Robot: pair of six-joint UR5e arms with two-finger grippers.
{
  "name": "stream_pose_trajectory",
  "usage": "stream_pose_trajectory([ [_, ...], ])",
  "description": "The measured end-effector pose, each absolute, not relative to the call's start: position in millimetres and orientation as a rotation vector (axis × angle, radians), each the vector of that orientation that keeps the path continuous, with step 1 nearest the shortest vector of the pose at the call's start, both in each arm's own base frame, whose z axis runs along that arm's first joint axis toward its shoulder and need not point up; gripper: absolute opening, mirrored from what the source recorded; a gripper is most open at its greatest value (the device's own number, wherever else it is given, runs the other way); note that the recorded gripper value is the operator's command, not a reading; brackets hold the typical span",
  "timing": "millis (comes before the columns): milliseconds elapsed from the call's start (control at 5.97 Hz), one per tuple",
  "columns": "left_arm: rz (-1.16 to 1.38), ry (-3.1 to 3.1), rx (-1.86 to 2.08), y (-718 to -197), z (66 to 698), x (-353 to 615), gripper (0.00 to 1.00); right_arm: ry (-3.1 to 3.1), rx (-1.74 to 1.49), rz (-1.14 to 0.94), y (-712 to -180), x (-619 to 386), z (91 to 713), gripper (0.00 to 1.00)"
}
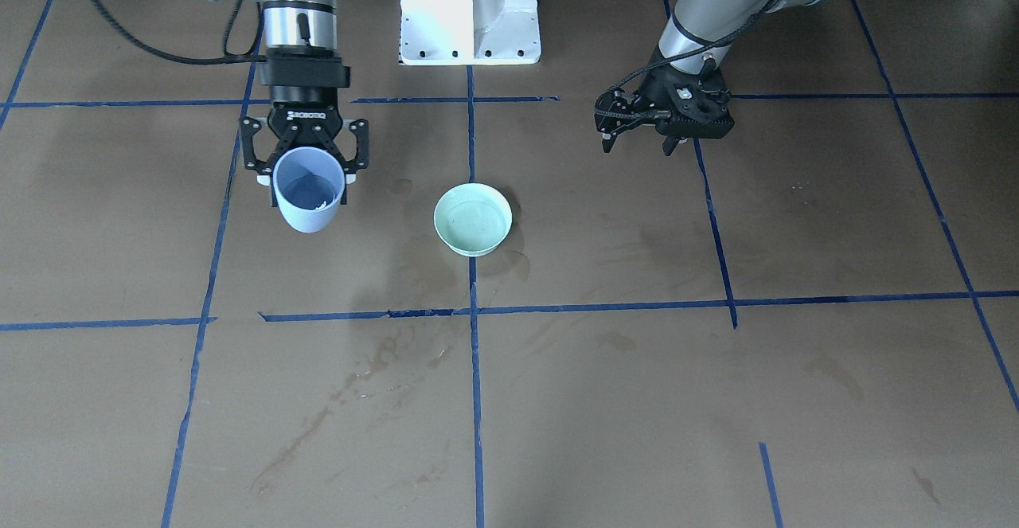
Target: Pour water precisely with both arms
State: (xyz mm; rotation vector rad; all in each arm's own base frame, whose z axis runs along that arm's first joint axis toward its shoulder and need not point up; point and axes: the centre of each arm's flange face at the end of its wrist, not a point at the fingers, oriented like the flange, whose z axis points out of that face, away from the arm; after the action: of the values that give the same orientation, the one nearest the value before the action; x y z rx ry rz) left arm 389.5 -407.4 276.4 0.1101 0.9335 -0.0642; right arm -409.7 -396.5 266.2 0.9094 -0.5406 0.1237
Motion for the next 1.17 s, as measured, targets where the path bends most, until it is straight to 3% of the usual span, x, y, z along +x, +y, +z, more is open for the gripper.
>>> stream_pose_trajectory([
  [1172, -0.059, 0.934, 0.108, -406, 276, 392, 1.0, -0.672, 0.928, 0.228, -381, -283, 508, 0.0],
])
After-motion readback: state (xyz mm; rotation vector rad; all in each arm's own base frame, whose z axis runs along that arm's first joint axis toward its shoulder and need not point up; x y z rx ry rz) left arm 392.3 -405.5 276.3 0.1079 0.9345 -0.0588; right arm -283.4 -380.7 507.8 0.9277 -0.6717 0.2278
